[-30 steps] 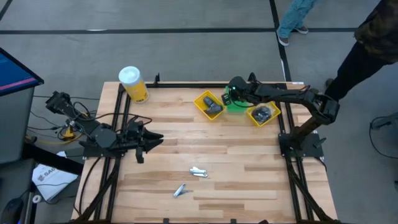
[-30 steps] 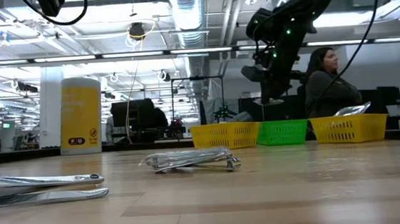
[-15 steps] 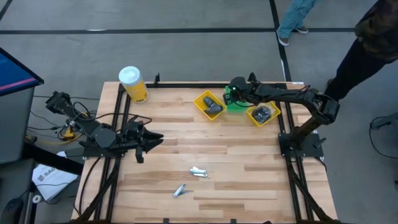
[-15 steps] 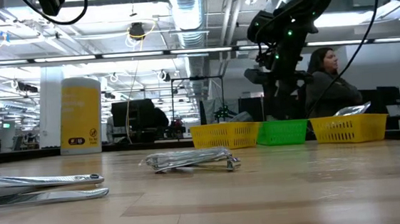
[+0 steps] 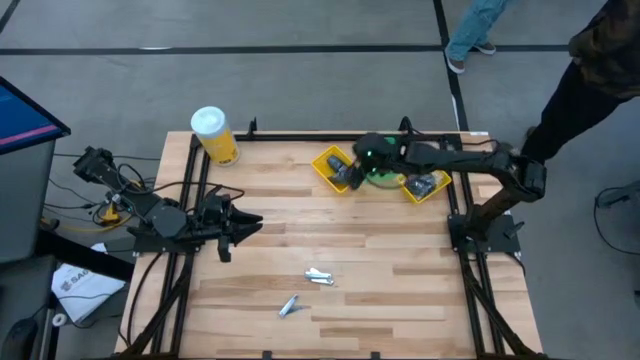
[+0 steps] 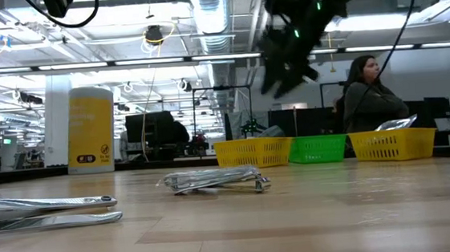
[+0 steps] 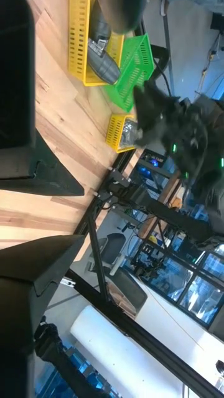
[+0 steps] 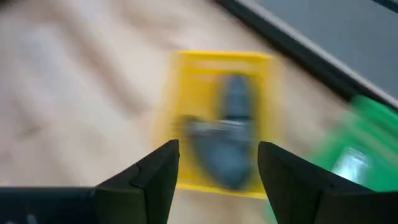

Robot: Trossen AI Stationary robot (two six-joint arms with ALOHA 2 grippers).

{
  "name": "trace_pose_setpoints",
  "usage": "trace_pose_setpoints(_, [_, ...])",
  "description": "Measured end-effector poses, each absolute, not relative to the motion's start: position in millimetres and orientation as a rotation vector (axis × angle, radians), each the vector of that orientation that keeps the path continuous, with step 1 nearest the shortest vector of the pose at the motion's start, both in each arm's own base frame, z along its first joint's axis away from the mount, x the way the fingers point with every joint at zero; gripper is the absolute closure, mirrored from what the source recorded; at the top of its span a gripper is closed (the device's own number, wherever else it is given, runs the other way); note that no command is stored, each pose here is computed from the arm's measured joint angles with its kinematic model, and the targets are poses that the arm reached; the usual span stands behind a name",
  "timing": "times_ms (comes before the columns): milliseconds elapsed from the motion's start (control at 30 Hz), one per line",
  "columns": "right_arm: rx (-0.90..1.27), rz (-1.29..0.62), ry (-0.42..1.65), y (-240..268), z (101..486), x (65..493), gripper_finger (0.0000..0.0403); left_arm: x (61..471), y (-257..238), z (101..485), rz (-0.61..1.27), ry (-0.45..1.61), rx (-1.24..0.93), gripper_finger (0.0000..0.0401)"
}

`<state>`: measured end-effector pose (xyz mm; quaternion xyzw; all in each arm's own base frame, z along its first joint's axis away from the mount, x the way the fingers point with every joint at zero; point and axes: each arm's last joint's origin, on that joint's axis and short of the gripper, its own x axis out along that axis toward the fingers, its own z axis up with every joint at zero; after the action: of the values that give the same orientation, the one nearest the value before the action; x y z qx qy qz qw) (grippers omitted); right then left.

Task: Pick & Place Travel size toiletries
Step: Put the silver nail cutter into the green basket

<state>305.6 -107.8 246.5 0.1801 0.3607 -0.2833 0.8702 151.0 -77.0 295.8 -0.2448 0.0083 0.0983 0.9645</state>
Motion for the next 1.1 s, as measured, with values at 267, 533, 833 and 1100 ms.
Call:
trace_pose_setpoints(267, [0.26,-0.233,0.727,-7.4,249.3,337.3,0.0213,150.9,-77.0,295.9,0.199,0.016,-0.496,0.0297])
trace_pose_setpoints(533, [0.159,-0.047,0.8,73.0,201.5,358.8,0.0163,150.9,-77.0,296.0,0.199,0.017,-0.49,0.0297])
trace_pose_setpoints(833, [-0.01,0.066,0.876,118.0,168.0,398.5,0.0158,151.0,-77.0,296.7,0.197,0.011,-0.494,0.0297])
trace_pose_setpoints(1100, [-0.062,0.066,0.941,121.1,161.8,440.3,0.0158,151.0,-77.0,297.3,0.196,0.005,-0.499,0.0297])
